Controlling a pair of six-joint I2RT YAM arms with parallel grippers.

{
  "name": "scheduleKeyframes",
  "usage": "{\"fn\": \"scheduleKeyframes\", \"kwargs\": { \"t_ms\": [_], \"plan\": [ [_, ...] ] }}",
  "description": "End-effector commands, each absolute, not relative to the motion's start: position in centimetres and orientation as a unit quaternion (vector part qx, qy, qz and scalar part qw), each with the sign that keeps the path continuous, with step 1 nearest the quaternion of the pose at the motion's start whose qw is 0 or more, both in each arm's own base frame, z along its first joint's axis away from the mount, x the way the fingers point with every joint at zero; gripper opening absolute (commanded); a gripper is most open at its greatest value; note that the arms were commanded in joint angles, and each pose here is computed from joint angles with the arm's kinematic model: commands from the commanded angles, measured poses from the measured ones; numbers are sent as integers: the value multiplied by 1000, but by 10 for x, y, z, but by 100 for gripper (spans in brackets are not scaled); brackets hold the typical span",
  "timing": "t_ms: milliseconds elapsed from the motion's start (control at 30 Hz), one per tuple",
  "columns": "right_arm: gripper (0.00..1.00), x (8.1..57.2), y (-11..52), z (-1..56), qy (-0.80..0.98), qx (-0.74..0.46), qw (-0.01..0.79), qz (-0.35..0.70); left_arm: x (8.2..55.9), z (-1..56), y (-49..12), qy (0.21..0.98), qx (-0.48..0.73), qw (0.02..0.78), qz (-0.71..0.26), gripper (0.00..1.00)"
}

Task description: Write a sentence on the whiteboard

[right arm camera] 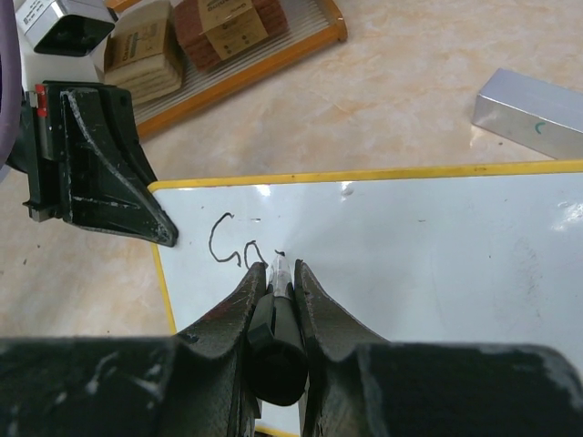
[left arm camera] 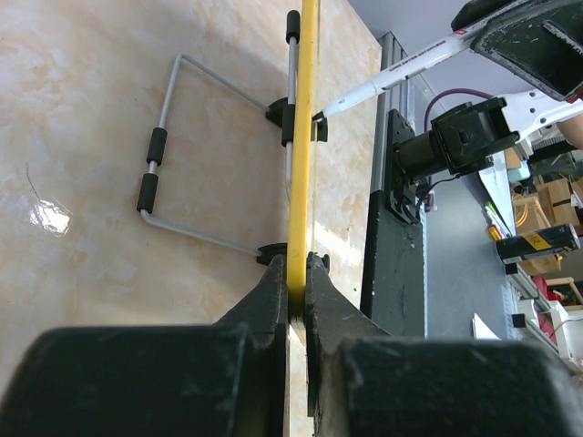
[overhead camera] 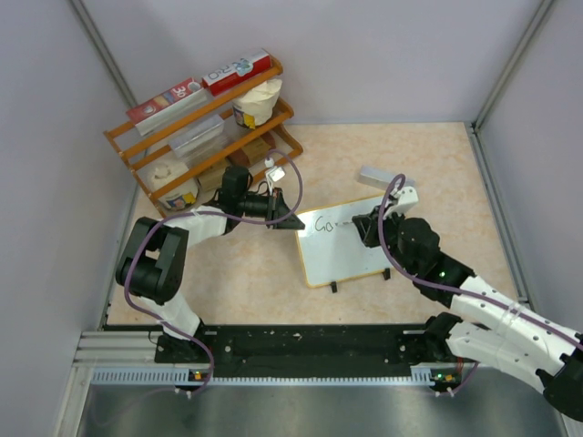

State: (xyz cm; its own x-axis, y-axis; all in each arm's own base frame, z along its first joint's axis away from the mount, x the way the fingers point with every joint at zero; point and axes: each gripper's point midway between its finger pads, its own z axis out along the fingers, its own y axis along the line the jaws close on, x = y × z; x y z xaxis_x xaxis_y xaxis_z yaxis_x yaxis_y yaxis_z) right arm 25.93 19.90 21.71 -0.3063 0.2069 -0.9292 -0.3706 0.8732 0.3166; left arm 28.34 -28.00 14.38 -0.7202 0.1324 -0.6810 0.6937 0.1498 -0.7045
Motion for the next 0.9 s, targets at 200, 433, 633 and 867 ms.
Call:
{"fn": "scheduleKeyframes", "kwargs": {
  "t_ms": [200, 433, 633, 867],
  "plan": [
    [0, 258, 201, 214, 772, -59, 581, 251, 272, 130, -288, 710, 322, 232, -582, 0],
    [0, 254, 194, 208, 778, -58, 578, 241, 272, 131, -288, 710, 322, 233, -582, 0],
    [0, 256, 186, 212, 774, -45, 587, 232, 272, 131, -289, 709, 324, 232, -583, 0],
    [0, 261, 183, 224, 764, -31, 602, 232, 272, 131, -290, 708, 325, 232, -583, 0]
  ]
}}
